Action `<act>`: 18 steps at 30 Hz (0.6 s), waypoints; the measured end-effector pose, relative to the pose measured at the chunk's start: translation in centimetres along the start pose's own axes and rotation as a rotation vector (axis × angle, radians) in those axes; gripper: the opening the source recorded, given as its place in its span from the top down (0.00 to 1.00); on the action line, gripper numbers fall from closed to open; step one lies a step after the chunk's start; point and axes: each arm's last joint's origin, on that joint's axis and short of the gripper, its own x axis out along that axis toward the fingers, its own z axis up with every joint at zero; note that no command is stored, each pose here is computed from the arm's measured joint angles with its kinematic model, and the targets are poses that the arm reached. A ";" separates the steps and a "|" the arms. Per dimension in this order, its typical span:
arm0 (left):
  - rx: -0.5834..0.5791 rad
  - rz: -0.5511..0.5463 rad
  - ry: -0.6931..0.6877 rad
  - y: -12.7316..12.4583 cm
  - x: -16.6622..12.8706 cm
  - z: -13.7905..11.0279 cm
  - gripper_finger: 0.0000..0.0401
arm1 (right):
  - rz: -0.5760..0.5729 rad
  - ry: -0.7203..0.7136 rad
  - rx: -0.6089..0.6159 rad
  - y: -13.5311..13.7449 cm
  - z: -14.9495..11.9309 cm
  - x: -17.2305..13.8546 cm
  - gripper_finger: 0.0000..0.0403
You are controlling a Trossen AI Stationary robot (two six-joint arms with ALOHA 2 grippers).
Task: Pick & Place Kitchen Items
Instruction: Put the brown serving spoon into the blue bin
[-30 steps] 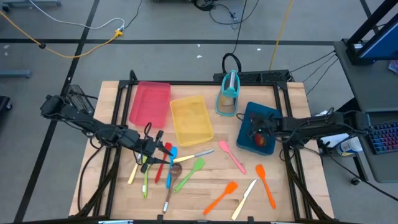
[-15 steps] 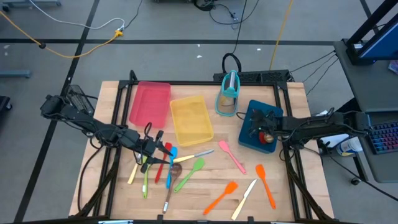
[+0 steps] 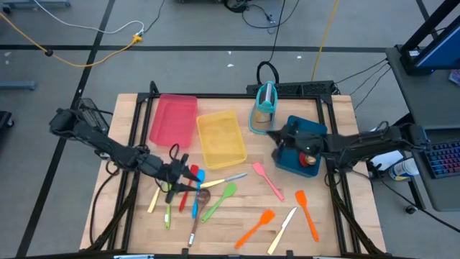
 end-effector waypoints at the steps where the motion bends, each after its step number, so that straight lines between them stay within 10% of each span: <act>1: -0.023 0.021 0.011 -0.1 0.2 -0.3 0.61 | 0.060 -0.048 -0.012 0.6 0.5 -0.2 1.00; 8: -0.118 0.153 0.033 -1.2 2.1 -1.6 0.61 | 0.360 -0.243 -0.049 3.3 2.1 -1.8 0.96; 18: -0.101 0.224 0.342 -5.3 7.2 -0.3 0.61 | 0.453 -0.282 -0.069 5.3 1.9 -2.3 0.76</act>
